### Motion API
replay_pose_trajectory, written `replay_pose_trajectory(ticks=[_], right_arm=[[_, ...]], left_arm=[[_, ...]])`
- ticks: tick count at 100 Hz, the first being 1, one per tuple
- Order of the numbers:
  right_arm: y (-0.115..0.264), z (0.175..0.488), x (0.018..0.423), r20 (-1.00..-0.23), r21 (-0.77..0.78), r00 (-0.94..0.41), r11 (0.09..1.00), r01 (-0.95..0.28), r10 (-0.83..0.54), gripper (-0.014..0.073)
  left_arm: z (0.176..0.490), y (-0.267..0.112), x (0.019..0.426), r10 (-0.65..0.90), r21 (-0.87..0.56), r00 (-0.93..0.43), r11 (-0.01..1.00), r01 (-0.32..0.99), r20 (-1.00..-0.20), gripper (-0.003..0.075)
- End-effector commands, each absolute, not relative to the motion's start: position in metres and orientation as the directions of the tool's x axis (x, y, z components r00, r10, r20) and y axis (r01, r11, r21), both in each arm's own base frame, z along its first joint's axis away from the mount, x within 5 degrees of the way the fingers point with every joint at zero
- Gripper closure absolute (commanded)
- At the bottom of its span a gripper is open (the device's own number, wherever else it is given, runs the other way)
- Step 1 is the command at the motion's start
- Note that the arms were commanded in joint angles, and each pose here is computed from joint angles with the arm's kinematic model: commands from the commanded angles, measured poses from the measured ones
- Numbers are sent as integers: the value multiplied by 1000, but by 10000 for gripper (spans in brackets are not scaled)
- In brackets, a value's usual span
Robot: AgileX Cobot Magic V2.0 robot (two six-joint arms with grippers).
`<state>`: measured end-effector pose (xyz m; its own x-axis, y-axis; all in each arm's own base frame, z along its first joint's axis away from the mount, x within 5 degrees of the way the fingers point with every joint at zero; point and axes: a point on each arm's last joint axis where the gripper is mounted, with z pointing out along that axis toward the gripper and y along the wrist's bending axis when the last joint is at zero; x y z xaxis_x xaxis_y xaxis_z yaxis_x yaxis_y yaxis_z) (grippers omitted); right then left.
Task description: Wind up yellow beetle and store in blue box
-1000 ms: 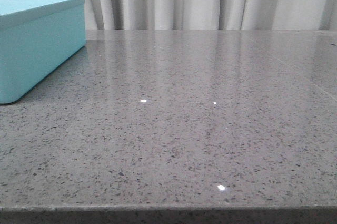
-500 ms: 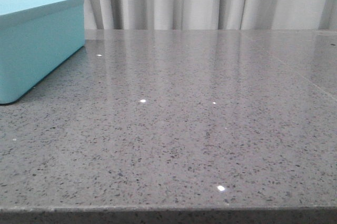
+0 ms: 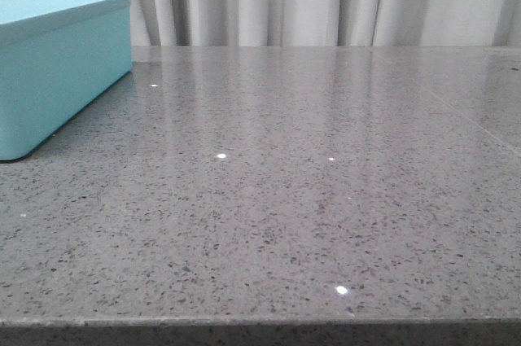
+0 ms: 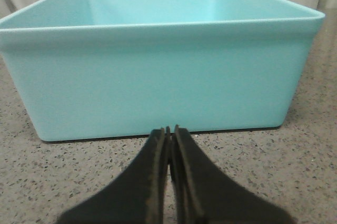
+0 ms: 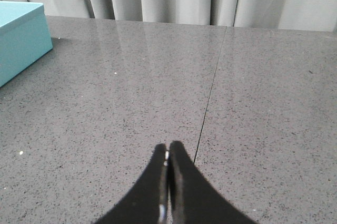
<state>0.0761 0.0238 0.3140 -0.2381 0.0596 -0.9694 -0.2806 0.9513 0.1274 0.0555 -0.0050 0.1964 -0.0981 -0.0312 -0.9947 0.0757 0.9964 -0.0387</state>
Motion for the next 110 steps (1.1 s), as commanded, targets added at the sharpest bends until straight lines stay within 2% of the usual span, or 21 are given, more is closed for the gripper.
replay_pose_trajectory(ticks=[1, 63, 88, 110], right_arm=[[25, 330, 76, -988, 107, -136, 945, -308, 67, 664], [25, 329, 77, -988, 107, -139, 946, -308, 66, 664], [25, 313, 78, -984, 103, -170, 949, -300, 53, 664], [18, 300, 74, -988, 127, -117, 965, -229, 102, 664]], left_arm=[[199, -4, 54, -55, -55, 1, 996, 70, -998, 739], [199, -4, 54, -55, -55, 1, 996, 70, -998, 739], [199, -4, 54, -55, -55, 1, 996, 70, -998, 739], [199, -4, 54, -55, -55, 1, 996, 70, -998, 739]])
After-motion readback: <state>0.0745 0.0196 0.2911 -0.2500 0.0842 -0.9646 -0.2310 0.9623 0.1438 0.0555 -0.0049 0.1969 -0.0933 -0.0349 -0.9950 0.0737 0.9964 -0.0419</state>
